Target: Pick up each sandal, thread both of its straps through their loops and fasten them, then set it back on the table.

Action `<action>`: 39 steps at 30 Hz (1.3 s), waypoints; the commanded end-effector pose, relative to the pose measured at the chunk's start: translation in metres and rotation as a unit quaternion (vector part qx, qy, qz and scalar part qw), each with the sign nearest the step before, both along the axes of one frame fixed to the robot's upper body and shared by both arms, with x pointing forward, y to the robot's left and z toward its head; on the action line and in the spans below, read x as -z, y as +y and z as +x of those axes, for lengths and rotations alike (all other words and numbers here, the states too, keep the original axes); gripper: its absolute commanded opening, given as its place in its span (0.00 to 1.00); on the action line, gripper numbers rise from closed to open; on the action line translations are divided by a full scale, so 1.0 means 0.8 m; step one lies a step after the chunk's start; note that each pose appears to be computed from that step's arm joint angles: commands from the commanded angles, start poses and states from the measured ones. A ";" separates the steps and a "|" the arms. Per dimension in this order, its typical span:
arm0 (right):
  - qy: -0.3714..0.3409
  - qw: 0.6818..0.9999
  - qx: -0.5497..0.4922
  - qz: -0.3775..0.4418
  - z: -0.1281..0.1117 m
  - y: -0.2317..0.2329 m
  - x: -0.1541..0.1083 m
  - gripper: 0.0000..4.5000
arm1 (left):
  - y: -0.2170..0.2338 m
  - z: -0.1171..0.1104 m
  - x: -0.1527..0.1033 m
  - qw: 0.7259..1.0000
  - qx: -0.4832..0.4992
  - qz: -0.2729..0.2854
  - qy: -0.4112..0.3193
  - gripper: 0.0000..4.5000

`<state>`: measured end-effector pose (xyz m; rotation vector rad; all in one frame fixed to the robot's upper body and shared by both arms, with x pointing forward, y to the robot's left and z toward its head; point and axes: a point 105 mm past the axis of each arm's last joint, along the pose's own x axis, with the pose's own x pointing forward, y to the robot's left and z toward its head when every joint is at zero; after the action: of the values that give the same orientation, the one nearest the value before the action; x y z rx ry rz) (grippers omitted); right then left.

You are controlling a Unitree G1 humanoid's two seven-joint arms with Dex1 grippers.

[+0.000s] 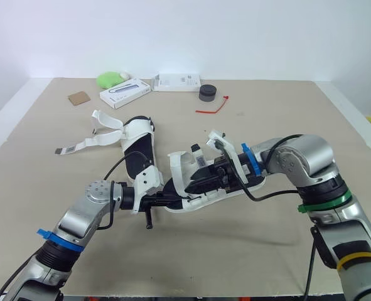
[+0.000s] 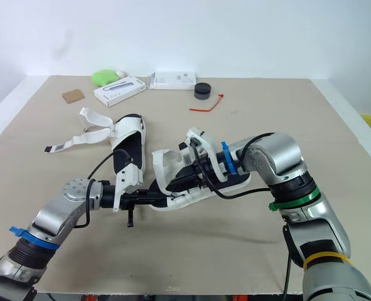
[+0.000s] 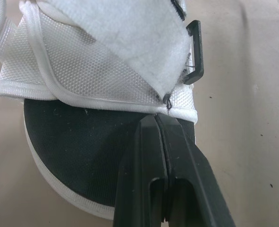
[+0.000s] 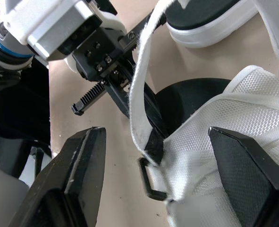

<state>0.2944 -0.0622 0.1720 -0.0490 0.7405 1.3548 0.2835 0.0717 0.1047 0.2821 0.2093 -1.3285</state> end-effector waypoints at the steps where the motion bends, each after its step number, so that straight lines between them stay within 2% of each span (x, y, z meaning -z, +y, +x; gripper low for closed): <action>1: -0.013 0.999 -0.019 0.022 -0.014 0.012 -0.015 0.83 | 0.007 0.000 0.015 1.000 -0.011 0.024 0.016 0.00; 8: -0.015 1.000 -0.024 0.010 -0.023 0.018 -0.011 0.83 | 0.006 0.002 0.014 1.000 -0.012 0.023 0.015 0.00; 11: -0.016 1.000 -0.012 -0.003 -0.018 0.017 -0.005 0.83 | 0.006 0.002 0.014 1.000 -0.012 0.022 0.016 0.00; 13: -0.017 1.000 -0.008 -0.010 -0.016 0.015 -0.002 0.74 | 0.006 0.001 0.015 1.000 -0.013 0.022 0.016 0.00; 16: -0.015 1.000 -0.004 -0.015 -0.015 0.014 0.001 0.52 | 0.006 0.001 0.015 1.000 -0.013 0.022 0.016 0.00; 18: -0.013 1.000 0.000 -0.017 -0.013 0.015 0.004 0.28 | 0.006 0.001 0.015 1.000 -0.015 0.021 0.016 0.00; 19: -0.012 1.000 0.001 -0.018 -0.012 0.015 0.006 0.26 | 0.006 0.001 0.015 1.000 -0.015 0.021 0.016 0.00; 20: -0.010 1.000 0.002 -0.018 -0.011 0.016 0.007 0.14 | 0.006 0.001 0.015 1.000 -0.015 0.020 0.016 0.00; 22: -0.008 1.000 0.002 -0.018 -0.010 0.018 0.008 0.02 | 0.006 0.001 0.016 1.000 -0.016 0.021 0.017 0.00; 26: 0.011 1.000 0.005 -0.010 -0.008 0.019 0.005 0.02 | 0.005 0.001 0.015 1.000 -0.017 0.020 0.016 0.00; 35: 0.073 0.997 0.008 0.013 -0.002 0.001 -0.024 0.02 | 0.006 0.001 0.016 1.000 -0.017 0.020 0.017 0.00; 39: 0.078 0.997 0.008 -0.009 0.003 -0.011 -0.021 0.02 | 0.005 0.001 0.015 1.000 -0.015 0.019 0.016 0.00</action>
<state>0.2967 -0.0714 0.1815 0.0659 0.8991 1.3205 0.2837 0.0708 0.1045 0.2775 0.2077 -1.3276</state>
